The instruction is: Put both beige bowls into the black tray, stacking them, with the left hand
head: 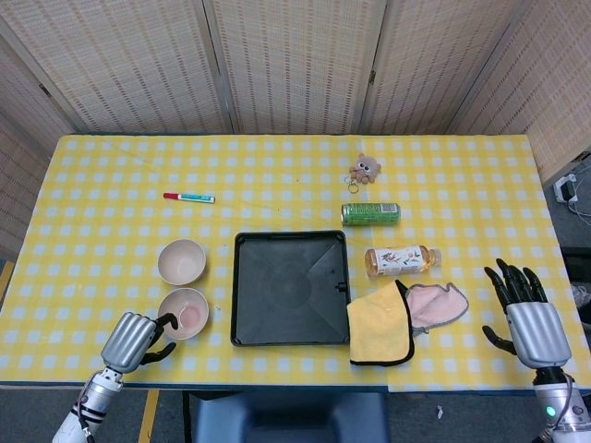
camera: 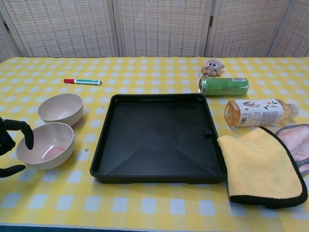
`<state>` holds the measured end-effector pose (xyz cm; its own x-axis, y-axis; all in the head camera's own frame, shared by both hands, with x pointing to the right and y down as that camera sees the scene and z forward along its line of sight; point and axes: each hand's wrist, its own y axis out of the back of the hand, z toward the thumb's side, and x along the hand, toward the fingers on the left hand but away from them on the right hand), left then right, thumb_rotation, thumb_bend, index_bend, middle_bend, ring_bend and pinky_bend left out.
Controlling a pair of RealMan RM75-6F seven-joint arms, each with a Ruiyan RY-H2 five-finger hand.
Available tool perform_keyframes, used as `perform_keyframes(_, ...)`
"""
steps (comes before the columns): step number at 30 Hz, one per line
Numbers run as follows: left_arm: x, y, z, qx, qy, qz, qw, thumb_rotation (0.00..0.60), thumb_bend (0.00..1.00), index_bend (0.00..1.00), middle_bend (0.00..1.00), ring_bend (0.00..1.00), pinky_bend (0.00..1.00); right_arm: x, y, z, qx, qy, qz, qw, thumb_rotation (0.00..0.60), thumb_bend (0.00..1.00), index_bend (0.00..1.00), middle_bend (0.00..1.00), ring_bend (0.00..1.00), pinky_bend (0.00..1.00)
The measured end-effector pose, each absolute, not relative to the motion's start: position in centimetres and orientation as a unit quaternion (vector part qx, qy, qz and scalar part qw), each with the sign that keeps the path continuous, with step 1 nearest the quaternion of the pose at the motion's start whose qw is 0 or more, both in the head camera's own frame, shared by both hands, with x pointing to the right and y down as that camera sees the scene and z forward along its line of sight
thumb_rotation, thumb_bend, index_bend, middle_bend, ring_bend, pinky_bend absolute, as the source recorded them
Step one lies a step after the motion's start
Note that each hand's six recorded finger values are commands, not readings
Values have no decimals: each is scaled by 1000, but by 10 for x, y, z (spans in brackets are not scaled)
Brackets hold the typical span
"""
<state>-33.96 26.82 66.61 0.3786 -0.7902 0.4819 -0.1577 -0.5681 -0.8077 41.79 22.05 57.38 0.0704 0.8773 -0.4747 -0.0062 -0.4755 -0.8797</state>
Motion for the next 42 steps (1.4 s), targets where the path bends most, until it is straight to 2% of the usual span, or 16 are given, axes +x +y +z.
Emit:
perform_keyframes(11, -331, 273, 676, -774, 288, -463, 322, 600, 391, 533, 1000, 1000, 1000, 416, 223, 576, -639, -333, 587, 369, 600, 256, 0, 0, 0, 0)
perform_keyframes(16, -330, 268, 682, -775, 287, -465, 318, 600, 402, 537, 1000, 1000, 1000, 418, 222, 577, -636, -336, 589, 368, 600, 256, 0, 0, 0, 0)
perform_keyframes(25, -327, 269, 687, -780, 282, -462, 315, 600, 432, 611, 1000, 1000, 1000, 419, 221, 576, -634, -339, 589, 370, 600, 256, 0, 0, 0, 0)
perform_keyframes(42, -305, 264, 663, -784, 309, -421, 336, 600, 442, 614, 1000, 1000, 1000, 419, 222, 572, -638, -344, 583, 366, 600, 256, 0, 0, 0, 0)
